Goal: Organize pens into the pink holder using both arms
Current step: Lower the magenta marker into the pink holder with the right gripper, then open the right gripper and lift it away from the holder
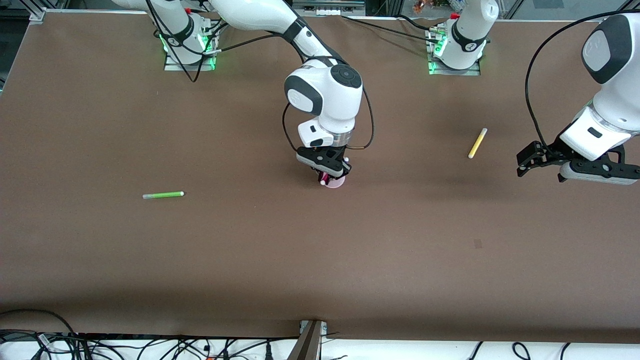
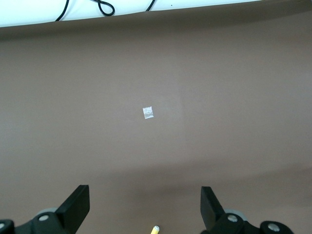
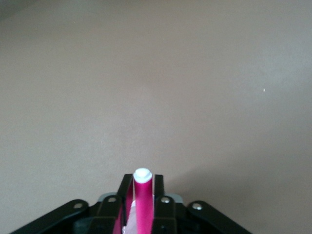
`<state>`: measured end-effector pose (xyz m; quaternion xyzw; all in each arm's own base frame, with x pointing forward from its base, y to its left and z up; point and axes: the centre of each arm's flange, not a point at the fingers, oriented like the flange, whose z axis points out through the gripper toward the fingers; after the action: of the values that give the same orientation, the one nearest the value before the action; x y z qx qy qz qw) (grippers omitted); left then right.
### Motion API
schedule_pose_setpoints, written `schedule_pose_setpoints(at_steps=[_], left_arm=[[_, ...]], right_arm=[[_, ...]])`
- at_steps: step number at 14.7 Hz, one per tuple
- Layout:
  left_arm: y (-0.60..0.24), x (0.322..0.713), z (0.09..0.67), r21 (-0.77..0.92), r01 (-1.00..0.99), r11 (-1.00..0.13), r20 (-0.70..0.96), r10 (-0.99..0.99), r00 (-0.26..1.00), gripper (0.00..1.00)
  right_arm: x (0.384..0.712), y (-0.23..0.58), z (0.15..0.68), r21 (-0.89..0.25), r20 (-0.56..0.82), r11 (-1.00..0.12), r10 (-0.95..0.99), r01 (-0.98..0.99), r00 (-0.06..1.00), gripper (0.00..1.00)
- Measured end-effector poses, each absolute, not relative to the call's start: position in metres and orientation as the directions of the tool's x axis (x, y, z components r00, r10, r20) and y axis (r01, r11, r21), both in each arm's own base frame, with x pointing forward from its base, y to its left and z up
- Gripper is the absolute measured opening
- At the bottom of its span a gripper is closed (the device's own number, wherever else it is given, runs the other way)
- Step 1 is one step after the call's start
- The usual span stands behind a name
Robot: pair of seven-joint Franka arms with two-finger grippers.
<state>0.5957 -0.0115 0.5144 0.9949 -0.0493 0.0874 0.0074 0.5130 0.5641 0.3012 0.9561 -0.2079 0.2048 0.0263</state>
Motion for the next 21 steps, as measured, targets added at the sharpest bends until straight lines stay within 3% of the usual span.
schedule_pose_setpoints(at_steps=[7, 14, 21], left_arm=[[-0.011, 0.596, 0.514, 0.006, -0.099, -0.995, 0.175, -0.097, 0.980, 1.00], [-0.012, 0.594, 0.520, 0.005, -0.100, -0.995, 0.184, -0.097, 0.978, 1.00], [-0.011, 0.593, 0.533, 0.012, -0.053, -0.999, 0.227, -0.049, 0.973, 1.00]], right_arm=[[0.510, 0.570, 0.316, -0.040, 0.429, -0.918, -0.372, -0.394, 0.823, 1.00], [0.551, 0.499, 0.418, -0.011, 0.308, -0.911, -0.395, -0.412, 0.865, 1.00], [0.558, 0.404, 0.503, 0.099, 0.093, -0.978, -0.173, -0.182, 0.980, 1.00]])
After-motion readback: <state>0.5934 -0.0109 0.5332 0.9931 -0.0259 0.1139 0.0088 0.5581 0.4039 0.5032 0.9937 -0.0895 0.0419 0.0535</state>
